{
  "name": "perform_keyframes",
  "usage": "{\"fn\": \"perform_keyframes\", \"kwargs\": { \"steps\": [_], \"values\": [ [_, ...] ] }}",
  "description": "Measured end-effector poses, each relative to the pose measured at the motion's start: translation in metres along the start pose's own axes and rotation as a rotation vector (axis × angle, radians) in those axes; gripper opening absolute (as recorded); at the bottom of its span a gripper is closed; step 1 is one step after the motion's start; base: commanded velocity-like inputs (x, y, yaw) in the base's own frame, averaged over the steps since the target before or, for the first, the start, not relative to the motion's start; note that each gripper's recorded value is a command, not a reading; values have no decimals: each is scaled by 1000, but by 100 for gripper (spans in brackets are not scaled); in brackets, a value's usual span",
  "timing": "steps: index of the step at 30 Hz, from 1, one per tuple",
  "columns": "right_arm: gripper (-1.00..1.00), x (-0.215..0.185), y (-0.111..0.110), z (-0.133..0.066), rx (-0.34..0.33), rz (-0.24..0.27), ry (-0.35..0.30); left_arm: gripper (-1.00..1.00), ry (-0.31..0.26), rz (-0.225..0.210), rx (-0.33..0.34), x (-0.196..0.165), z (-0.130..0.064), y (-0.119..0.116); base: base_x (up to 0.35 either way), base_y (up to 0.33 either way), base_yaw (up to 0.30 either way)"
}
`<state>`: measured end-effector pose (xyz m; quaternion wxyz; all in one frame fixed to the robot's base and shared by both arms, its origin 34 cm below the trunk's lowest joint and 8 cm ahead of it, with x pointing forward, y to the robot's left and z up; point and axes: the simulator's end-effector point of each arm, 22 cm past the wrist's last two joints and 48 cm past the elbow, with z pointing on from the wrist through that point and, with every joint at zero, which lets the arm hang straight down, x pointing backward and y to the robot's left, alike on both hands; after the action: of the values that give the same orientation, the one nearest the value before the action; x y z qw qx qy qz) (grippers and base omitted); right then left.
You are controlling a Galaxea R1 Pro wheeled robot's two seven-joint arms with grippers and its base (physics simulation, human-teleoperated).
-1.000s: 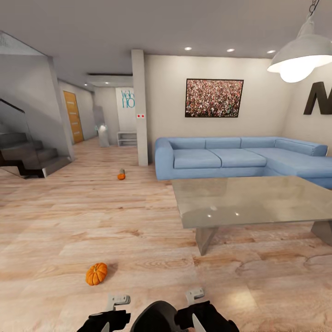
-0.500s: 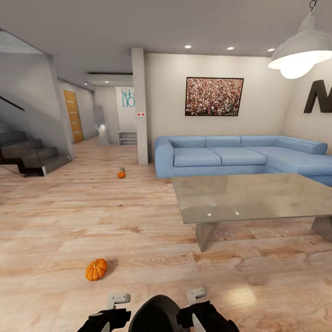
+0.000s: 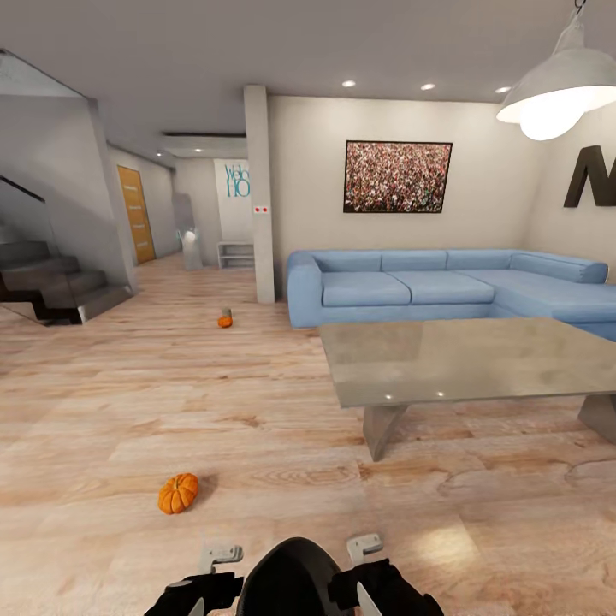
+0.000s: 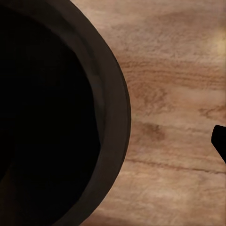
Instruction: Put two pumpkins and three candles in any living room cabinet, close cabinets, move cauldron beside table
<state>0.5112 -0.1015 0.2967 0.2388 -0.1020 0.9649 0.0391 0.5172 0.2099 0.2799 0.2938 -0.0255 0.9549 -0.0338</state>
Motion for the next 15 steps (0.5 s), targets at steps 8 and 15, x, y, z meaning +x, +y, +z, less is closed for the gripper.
{"fn": "perform_keyframes", "kwargs": {
  "steps": [8, 15],
  "values": [
    [100, 0, 0, 0, 0, 0, 0, 100, 4, 119, 67, 6, -1, -39, 0, 0, 0],
    [100, 2, 0, 1, -1, 1, 4, 100, 8, 154, 89, 11, -1, -52, 0, 0, 0]
  ]
}}
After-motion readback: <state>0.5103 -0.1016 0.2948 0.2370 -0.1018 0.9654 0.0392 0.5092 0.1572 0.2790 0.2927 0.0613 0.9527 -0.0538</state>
